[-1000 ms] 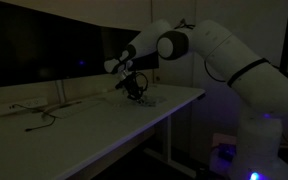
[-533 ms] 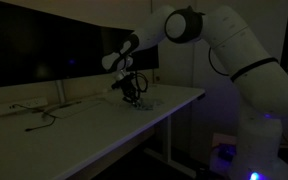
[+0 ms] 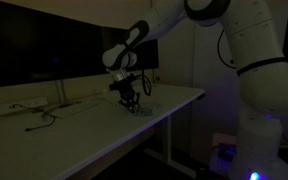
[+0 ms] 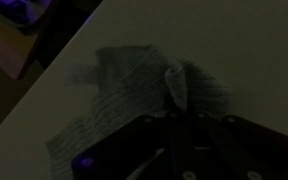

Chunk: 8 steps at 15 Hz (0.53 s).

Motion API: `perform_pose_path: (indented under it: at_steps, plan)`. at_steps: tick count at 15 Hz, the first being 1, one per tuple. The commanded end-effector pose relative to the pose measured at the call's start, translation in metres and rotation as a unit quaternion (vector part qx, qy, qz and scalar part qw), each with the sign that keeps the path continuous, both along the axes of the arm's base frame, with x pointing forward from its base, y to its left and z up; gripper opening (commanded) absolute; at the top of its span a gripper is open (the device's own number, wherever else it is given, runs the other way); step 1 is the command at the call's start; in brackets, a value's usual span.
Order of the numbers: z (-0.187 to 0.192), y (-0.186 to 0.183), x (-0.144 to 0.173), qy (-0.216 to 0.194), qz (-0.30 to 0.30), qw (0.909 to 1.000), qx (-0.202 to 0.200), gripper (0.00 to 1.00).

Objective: Wipe the counter with the cloth

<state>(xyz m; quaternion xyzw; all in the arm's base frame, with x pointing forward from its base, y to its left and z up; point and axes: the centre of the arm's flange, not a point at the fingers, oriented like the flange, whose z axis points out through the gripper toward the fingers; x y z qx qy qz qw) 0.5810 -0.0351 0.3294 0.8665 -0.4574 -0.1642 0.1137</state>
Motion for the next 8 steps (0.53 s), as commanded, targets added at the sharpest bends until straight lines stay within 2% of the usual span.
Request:
perform_pose_path:
  at_steps: [1, 3, 8]
  plan:
    - [0.002, 0.006, -0.009, -0.007, 0.002, 1.0, 0.006, 0.07]
    - [0.006, 0.008, -0.015, -0.01, 0.004, 0.9999, 0.008, 0.07]
    - [-0.008, -0.001, -0.002, -0.012, -0.017, 0.9998, 0.004, 0.07]
